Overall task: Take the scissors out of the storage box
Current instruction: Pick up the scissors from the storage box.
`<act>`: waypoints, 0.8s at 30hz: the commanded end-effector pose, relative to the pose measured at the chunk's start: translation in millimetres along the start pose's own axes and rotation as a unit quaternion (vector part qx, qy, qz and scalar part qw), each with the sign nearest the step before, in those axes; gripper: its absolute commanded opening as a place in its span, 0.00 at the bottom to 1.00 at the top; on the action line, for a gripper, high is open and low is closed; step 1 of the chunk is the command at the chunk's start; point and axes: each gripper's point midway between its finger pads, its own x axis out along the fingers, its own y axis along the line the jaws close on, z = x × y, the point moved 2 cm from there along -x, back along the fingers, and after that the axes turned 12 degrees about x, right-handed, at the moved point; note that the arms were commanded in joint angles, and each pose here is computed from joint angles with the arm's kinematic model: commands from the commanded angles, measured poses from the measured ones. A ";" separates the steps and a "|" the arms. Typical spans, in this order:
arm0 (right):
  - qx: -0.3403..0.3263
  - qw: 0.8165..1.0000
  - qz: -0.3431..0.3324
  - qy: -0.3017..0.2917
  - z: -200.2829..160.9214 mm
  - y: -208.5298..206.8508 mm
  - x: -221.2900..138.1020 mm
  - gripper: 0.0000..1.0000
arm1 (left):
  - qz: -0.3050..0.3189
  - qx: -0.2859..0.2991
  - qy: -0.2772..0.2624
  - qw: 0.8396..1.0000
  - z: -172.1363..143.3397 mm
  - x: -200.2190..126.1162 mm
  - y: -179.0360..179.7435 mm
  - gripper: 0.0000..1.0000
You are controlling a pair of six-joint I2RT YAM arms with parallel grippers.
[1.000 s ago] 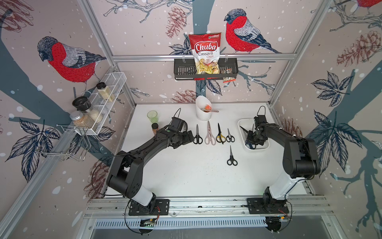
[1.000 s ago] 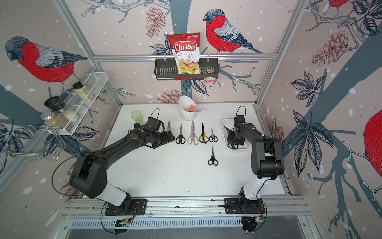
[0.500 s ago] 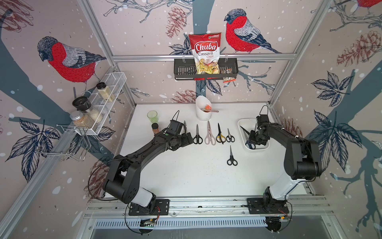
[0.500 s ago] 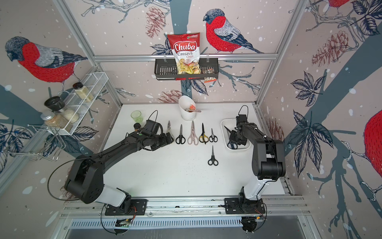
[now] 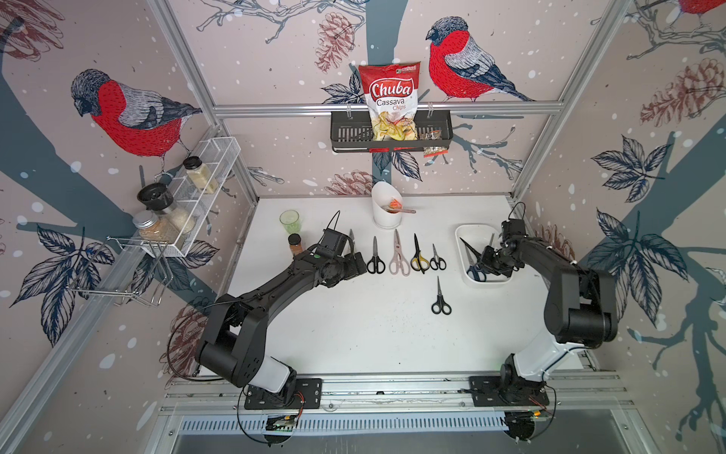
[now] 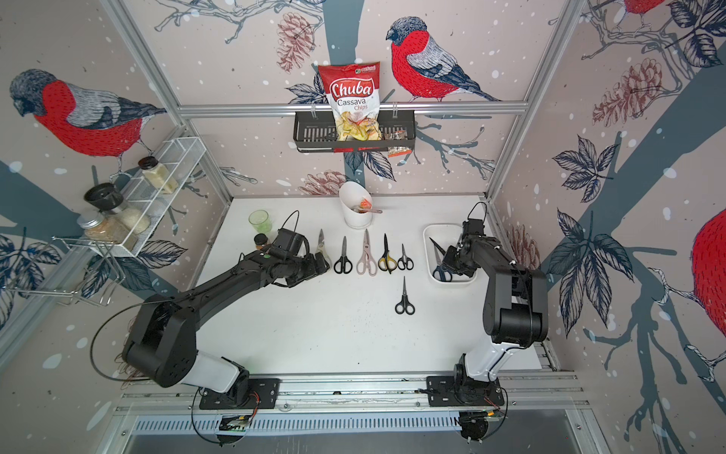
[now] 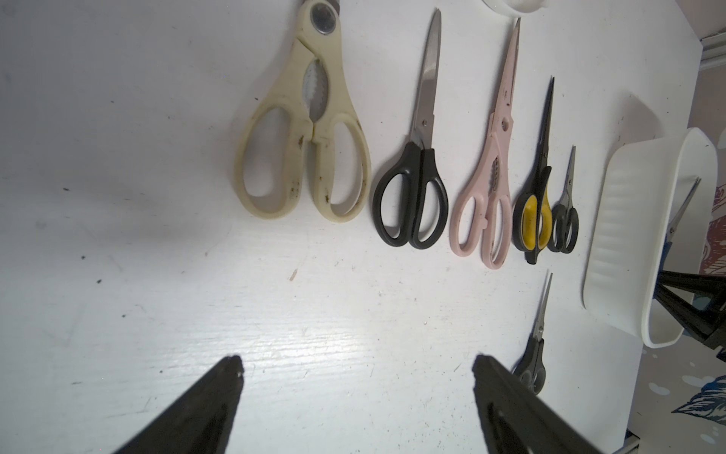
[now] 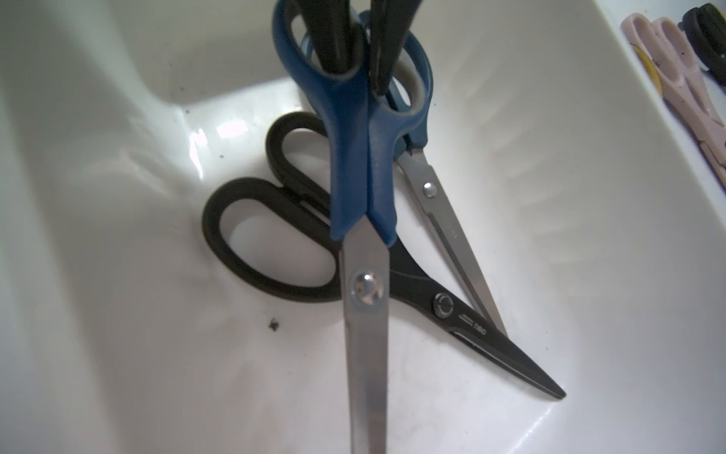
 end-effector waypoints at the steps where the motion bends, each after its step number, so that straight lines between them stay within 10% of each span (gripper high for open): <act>1: 0.008 0.999 0.033 0.005 0.9 5.8 0.9 0.06 | -0.007 -0.002 -0.010 1.000 5.6 0.5 -3.4 0.95; 9: 0.017 0.999 0.040 0.001 6.2 2.9 1.2 0.44 | -0.008 -0.006 -0.012 1.000 7.3 0.6 -4.2 0.95; 24: 0.010 1.000 -0.009 0.003 3.3 -7.9 -3.6 0.41 | -0.002 0.001 0.006 1.000 3.8 11.6 -1.2 0.95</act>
